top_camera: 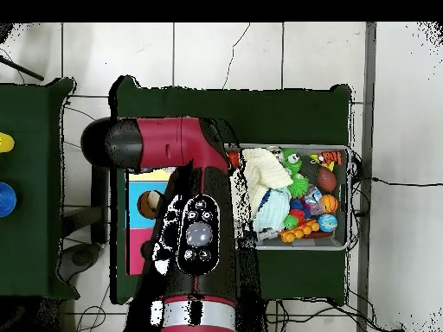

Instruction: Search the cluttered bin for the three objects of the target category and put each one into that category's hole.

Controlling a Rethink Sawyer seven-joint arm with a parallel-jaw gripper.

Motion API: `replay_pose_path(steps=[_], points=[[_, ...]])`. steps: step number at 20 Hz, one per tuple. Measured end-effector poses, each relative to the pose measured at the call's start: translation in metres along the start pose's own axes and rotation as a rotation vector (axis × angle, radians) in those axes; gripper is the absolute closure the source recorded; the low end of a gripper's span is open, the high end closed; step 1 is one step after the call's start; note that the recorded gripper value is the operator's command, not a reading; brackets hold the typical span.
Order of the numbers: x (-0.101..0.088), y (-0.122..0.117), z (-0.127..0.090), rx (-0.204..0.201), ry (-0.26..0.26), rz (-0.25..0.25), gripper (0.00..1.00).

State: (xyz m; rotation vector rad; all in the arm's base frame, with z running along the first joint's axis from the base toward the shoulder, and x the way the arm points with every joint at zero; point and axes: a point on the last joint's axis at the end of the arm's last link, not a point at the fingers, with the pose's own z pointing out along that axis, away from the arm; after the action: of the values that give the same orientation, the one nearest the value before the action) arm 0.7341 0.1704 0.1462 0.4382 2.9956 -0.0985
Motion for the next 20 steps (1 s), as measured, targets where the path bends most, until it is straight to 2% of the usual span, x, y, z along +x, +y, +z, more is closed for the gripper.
replay_pose_path(steps=[5,10,20], points=[[0.014,-0.001,0.022,0.006,0.035,0.002,1.00],[0.022,0.006,0.030,0.006,0.051,-0.003,1.00],[0.040,0.034,0.013,0.010,0.059,-0.001,1.00]])
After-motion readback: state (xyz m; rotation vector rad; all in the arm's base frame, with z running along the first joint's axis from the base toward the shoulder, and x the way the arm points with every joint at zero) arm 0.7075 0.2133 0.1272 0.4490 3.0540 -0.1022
